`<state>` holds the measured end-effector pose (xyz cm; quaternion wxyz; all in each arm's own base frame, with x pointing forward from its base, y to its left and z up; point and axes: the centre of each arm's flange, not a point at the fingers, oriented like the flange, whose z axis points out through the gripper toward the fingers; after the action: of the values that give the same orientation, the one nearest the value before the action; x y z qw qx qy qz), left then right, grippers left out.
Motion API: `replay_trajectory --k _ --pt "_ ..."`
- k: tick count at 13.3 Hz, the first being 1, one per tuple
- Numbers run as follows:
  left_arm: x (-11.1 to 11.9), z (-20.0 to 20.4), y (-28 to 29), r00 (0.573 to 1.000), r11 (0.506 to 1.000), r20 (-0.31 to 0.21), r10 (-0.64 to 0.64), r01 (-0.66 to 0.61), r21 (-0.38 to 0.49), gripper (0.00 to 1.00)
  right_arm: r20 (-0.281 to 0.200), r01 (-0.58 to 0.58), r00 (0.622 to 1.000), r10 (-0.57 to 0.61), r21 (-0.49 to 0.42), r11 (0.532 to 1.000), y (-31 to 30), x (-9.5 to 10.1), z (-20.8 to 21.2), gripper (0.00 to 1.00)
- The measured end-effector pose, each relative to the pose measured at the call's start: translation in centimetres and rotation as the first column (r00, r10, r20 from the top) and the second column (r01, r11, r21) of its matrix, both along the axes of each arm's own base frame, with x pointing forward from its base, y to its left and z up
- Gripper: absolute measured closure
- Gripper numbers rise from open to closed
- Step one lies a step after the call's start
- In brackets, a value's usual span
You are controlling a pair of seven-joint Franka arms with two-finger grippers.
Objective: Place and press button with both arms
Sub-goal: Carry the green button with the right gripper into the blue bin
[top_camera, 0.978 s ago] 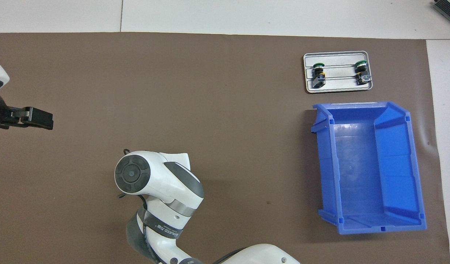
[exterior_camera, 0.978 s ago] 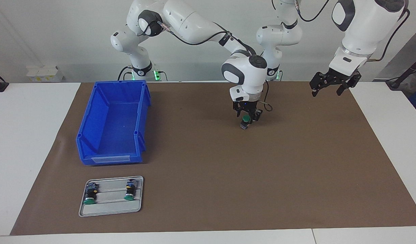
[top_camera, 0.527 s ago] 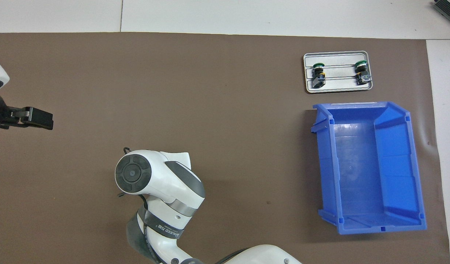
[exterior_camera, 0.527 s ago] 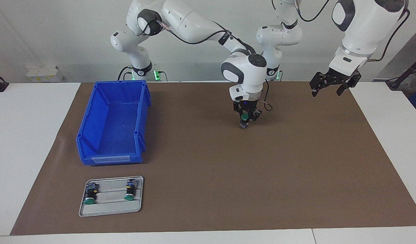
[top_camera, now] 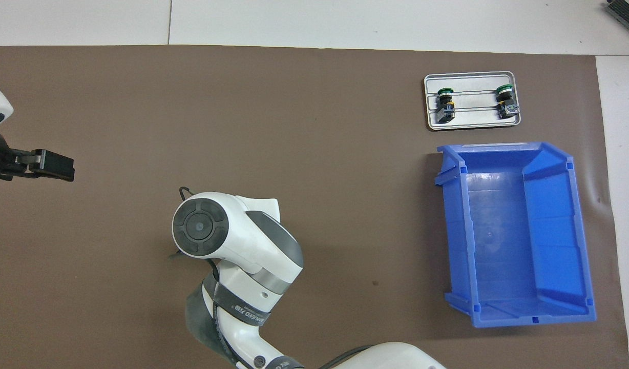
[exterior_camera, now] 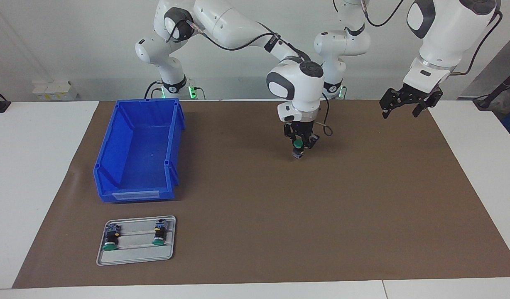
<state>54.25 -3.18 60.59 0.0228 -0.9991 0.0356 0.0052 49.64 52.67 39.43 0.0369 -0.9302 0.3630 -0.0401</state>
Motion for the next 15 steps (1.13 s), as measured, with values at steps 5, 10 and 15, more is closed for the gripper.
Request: replay_trajectory --k 5,10,15 --pt "0.0 0.0 0.0 1.0 1.0 0.0 0.0 0.0 0.0 0.0 -0.008 -0.084 0.996 0.084 -0.041 0.996 -11.0 1.5 4.6 0.63" --pt "0.0 0.0 0.0 1.0 1.0 0.0 0.0 0.0 0.0 0.0 -0.038 -0.193 0.981 0.191 -0.083 0.978 -22.7 2.0 7.9 0.63" --pt "0.0 0.0 0.0 1.0 1.0 0.0 0.0 0.0 0.0 0.0 -0.092 -0.364 0.93 0.356 -0.108 0.925 -35.7 3.2 11.0 0.63"
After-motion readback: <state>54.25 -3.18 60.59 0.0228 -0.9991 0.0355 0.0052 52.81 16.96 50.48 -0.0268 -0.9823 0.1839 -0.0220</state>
